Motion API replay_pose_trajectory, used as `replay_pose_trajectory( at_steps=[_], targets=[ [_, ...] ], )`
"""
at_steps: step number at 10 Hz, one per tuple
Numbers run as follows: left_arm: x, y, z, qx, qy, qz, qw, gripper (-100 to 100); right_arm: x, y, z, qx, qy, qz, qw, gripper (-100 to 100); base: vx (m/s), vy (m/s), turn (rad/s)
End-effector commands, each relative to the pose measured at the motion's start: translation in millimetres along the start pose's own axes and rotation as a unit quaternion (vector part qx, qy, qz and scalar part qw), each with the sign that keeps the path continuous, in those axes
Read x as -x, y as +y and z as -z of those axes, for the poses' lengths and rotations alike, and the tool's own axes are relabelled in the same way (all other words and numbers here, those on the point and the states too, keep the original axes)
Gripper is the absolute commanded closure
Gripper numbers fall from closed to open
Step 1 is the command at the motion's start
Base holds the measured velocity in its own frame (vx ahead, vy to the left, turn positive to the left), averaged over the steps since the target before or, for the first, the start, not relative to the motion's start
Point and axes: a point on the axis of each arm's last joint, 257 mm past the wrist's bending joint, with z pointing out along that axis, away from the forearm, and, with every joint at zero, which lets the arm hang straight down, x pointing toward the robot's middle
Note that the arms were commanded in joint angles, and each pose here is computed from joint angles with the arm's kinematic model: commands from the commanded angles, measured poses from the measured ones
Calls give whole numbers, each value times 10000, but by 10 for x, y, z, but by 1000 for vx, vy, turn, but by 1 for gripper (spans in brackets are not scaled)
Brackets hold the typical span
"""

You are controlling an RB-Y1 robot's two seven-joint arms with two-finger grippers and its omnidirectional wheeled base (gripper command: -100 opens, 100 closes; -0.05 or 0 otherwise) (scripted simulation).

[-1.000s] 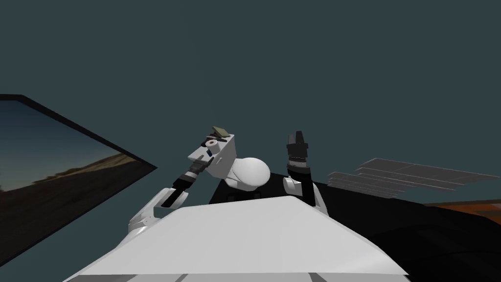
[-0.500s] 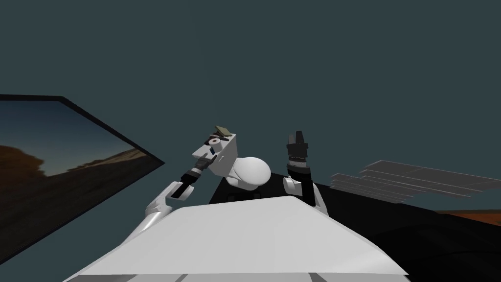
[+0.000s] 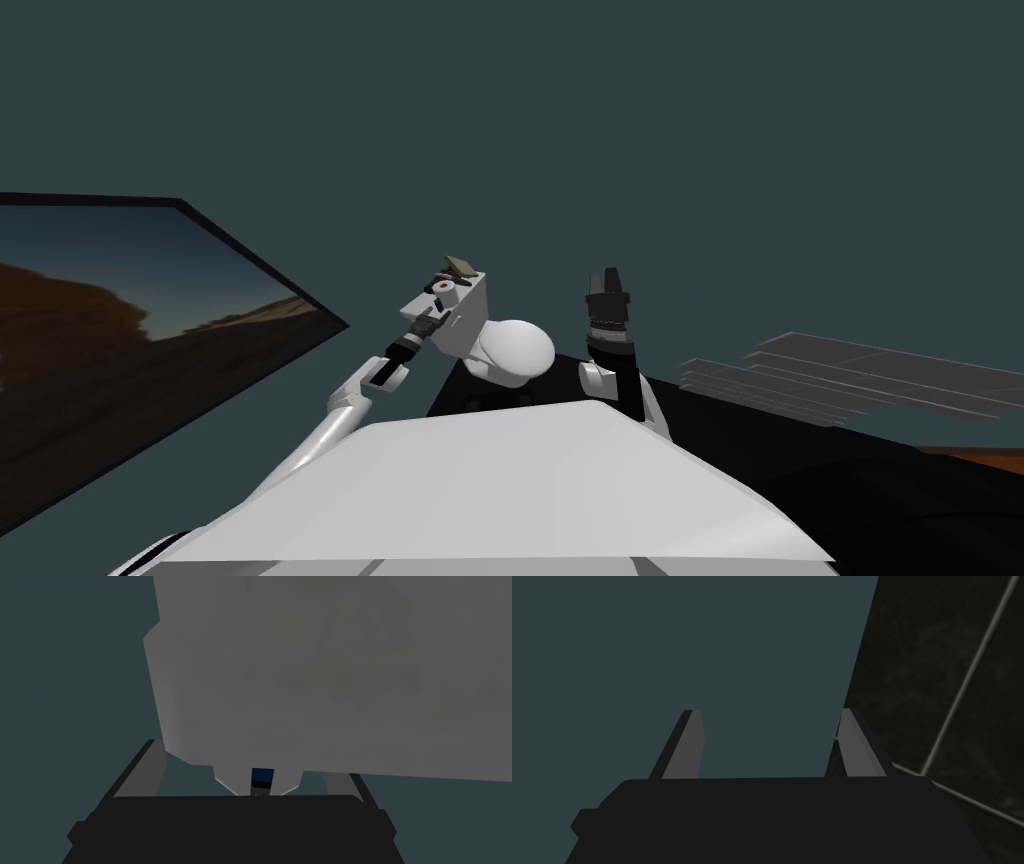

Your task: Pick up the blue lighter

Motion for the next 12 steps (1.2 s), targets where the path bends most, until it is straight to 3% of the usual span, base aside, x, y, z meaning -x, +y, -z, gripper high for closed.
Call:
replay_pose_trajectory(
  at_steps=[1,2,4,6,7,9,10,11,12],
  targets=[
    [-83,68,-30,51,77,22,10000,-100,0,0,0,0,0,0,10000,0,-12,-2,-25],
    [-85,-122,-190,-175,18,54,9998,-100,0,0,0,0,0,0,10000,0,-45,6,190],
    [-51,-63,-349,-160,-1,37,9999,-100,0,0,0,0,0,0,10000,0,-45,-2,50],
    [-142,-8,-331,-98,96,62,9999,-100,0,0,0,0,0,0,10000,0,-6,-1,-3],
    [-140,-197,-480,-322,51,71,9994,-100,0,0,0,0,0,0,10000,0,-38,8,191],
    [-114,-128,-635,-291,61,51,9995,-100,0,0,0,0,0,0,10000,0,-47,-5,48],
    [-160,-97,-630,-257,113,62,9996,-100,0,0,0,0,0,0,10000,0,-7,2,-14],
    [-165,-283,-750,-472,90,53,9988,-100,0,0,0,0,0,0,10000,0,-45,15,233],
    [-133,-253,-838,-461,85,34,9989,-100,0,0,0,0,0,1,10000,0,-55,4,93]
  ],
)
